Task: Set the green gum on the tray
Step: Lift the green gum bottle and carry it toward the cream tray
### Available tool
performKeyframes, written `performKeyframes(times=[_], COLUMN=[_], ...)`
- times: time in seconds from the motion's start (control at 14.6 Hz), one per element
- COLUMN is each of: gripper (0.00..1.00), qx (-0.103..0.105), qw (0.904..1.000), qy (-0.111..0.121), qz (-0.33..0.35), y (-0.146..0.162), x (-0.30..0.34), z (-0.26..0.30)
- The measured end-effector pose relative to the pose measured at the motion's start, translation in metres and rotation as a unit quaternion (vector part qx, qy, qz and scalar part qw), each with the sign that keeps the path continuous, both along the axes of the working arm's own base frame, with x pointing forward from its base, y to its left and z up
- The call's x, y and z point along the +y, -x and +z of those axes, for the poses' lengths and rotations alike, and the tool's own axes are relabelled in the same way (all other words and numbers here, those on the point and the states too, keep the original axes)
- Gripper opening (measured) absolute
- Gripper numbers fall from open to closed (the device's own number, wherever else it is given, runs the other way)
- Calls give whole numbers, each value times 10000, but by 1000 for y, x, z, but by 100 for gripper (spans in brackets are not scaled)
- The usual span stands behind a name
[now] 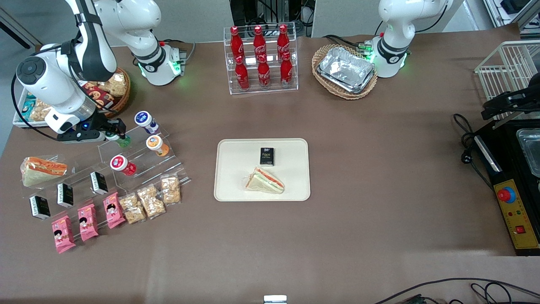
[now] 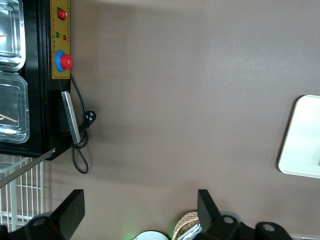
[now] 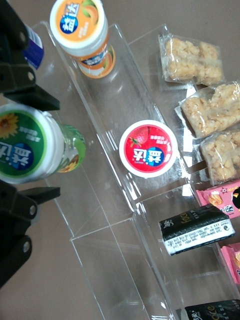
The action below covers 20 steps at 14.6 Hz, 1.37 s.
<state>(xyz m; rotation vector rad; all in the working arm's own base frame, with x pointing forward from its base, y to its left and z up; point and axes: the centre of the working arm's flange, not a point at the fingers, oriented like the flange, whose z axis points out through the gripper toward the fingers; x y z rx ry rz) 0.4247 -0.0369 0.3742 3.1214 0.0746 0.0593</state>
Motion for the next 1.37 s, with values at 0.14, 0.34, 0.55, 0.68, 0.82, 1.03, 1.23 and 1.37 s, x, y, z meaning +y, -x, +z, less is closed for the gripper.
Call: performKeyframes(times=[0.14, 0.34, 0.55, 0.68, 0.82, 1.03, 1.23, 1.37], gripper=[59, 59, 59, 59, 59, 59, 59, 59], qx=[12, 11, -99, -64, -31, -63, -72, -2], qw=[10000, 10000, 9999, 10000, 9999, 9997, 9999, 9998], qy=[0, 3, 18, 44, 70, 100, 120, 139], qz=[-2, 2, 19, 36, 134, 236, 59, -135], y=[0, 0, -4, -12, -22, -31, -33, -33], x=[0, 0, 1, 1, 9, 61, 138, 188], z=[0, 0, 15, 52, 109, 195, 230, 223])
